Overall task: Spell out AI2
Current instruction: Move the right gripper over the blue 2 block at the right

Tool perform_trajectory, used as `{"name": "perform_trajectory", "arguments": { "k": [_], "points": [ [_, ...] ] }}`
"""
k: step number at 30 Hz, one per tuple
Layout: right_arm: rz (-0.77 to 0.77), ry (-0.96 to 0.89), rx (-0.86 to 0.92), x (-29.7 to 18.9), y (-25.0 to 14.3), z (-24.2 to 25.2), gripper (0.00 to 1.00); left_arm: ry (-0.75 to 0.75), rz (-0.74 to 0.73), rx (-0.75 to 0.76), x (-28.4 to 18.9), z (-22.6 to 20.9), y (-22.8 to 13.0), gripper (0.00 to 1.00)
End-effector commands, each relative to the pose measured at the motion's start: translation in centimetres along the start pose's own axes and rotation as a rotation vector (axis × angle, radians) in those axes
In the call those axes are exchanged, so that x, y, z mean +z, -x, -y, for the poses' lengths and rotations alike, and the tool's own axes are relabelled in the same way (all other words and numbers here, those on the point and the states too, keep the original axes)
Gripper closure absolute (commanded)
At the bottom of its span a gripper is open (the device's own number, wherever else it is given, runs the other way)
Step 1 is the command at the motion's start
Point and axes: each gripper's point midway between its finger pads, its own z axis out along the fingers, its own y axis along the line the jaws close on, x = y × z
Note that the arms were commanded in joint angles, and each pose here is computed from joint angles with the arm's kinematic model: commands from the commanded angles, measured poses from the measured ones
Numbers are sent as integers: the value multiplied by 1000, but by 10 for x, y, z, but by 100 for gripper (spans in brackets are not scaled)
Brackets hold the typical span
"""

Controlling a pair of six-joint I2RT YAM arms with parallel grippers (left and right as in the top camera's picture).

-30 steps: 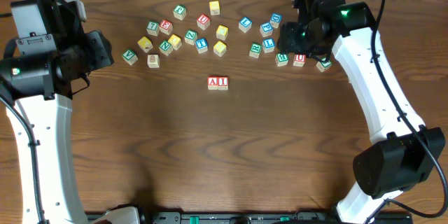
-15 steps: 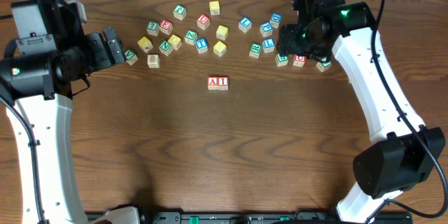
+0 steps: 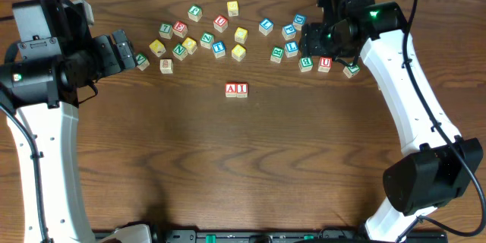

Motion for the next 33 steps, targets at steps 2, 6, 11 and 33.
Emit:
{"name": "perform_trajectory", "arguments": {
  "k": [2,6,11,33],
  "points": [
    [46,2,-17,-15,8,-2,30,9,11,-3,-1,-2,6,1],
    [50,3,-17,-15,9,-2,30,11,-3,-4,4,-2,5,1],
    [63,1,-19,-15,12,-2,30,10,-6,-4,5,-2,4,1],
    [123,-138,135,3,43,79,34,4,-8,-4,7,-1,4,1]
  ]
}}
